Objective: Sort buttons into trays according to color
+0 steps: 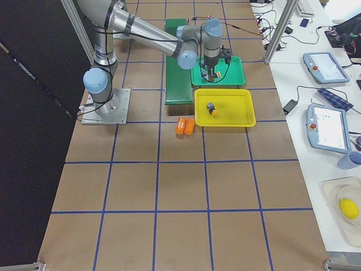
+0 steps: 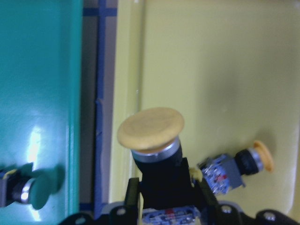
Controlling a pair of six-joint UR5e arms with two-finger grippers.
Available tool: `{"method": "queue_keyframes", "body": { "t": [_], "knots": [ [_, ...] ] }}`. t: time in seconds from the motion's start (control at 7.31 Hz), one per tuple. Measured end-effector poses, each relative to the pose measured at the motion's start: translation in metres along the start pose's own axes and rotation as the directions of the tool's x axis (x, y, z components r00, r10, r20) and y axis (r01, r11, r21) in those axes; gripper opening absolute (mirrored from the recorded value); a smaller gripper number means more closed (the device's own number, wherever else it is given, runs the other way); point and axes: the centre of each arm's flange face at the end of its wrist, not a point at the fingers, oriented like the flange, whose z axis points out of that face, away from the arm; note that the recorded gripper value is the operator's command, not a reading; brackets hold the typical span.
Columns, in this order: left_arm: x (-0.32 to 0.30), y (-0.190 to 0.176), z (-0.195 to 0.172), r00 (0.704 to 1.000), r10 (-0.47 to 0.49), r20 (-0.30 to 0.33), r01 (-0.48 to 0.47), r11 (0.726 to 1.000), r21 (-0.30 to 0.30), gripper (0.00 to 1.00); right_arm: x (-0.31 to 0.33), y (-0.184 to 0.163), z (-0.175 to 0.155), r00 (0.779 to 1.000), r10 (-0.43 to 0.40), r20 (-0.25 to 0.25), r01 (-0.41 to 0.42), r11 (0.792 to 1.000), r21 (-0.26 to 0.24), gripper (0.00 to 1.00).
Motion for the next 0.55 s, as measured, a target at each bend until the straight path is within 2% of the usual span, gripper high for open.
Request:
{"method": "queue_keyframes", "body": {
  "t": [0.14, 0.27, 0.55],
  "knots": [
    [0.001, 0.000, 0.001, 1.000, 0.000, -0.012, 0.000, 1.000, -0.001, 1.00, 0.015, -0.009, 0.010, 1.000, -0.008, -0.010, 0.009, 1.000, 0.007, 1.00],
    [0.003, 0.000, 0.001, 1.000, 0.001, -0.025, -0.001, 1.000, -0.001, 1.00, 0.020, -0.007, 0.002, 1.000, -0.010, -0.013, 0.010, 1.000, 0.002, 1.00],
    [0.005, 0.000, 0.000, 0.999, 0.005, -0.032, -0.005, 1.000, 0.004, 1.00, 0.016, 0.018, -0.043, 1.000, -0.008, 0.001, 0.008, 0.998, -0.063, 1.00]
  ]
}}
